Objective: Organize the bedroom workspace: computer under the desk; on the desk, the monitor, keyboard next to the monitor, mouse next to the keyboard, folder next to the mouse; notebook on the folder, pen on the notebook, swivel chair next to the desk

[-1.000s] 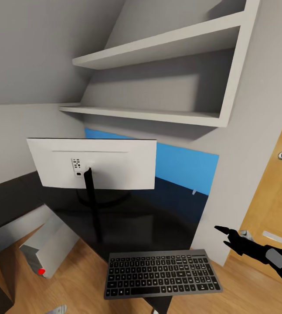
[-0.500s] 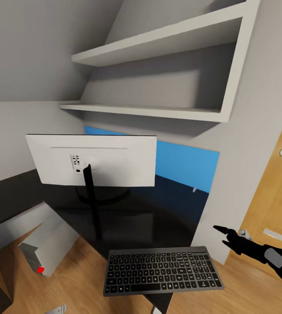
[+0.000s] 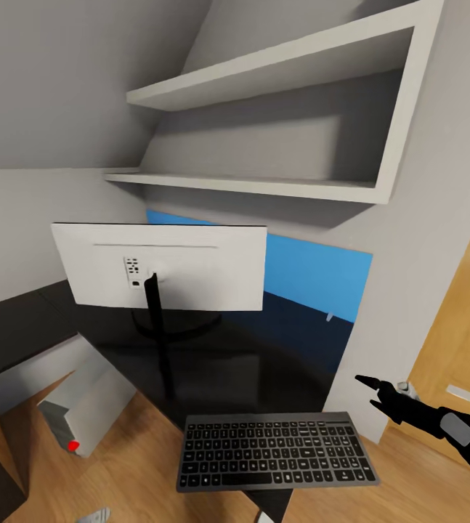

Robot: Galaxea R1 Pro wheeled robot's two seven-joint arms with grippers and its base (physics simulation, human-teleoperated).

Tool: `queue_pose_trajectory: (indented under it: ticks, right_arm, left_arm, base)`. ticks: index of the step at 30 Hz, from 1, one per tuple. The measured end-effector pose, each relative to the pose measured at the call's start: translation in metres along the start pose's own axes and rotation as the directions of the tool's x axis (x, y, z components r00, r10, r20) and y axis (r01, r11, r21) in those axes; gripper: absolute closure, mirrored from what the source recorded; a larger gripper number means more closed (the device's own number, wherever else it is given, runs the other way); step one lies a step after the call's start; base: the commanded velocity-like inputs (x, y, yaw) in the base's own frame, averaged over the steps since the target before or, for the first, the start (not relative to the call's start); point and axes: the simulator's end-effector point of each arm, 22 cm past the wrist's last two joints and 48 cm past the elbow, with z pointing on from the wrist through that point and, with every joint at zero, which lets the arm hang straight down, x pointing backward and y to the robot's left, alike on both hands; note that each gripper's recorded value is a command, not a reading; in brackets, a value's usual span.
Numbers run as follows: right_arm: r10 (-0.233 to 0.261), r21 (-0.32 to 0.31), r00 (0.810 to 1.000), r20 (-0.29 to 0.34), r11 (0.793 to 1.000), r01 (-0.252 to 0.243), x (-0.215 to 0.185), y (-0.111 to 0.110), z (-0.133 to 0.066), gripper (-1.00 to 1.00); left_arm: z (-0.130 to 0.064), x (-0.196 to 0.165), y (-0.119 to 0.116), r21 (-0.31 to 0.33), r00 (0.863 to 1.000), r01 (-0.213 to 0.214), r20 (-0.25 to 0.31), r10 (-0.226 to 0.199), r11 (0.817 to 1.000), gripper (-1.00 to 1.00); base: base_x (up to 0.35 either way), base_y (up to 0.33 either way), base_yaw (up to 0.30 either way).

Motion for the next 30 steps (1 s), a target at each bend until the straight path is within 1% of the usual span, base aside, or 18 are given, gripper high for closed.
queue_pose_trajectory:
  ticks: [4,13,30]
  right_arm:
    - [0.000,0.000,1.000,0.000,1.000,0.000,-0.0001,-0.0001,0.0002,-1.00]
    - [-0.003,-0.002,1.000,-0.001,1.000,0.003,0.0007,0.0007,0.0011,-1.00]
    - [-0.010,-0.007,1.000,-0.005,1.000,0.010,0.0026,0.0026,0.0022,-1.00]
  left_arm:
    - [0.0002,-0.0001,0.0005,-0.001,1.000,0.000,0.000,0.000,1.000,-1.00]
    - [0.0003,-0.0002,0.0016,-0.002,1.000,0.000,-0.001,0.000,1.000,-1.00]
    - [0.0004,-0.0009,0.0038,-0.005,1.000,0.000,0.000,0.000,1.000,-1.00]
  base:
    - [-0.099,0.000,0.012]
    - [-0.223,0.000,0.002]
    - [-0.023,0.000,0.000]
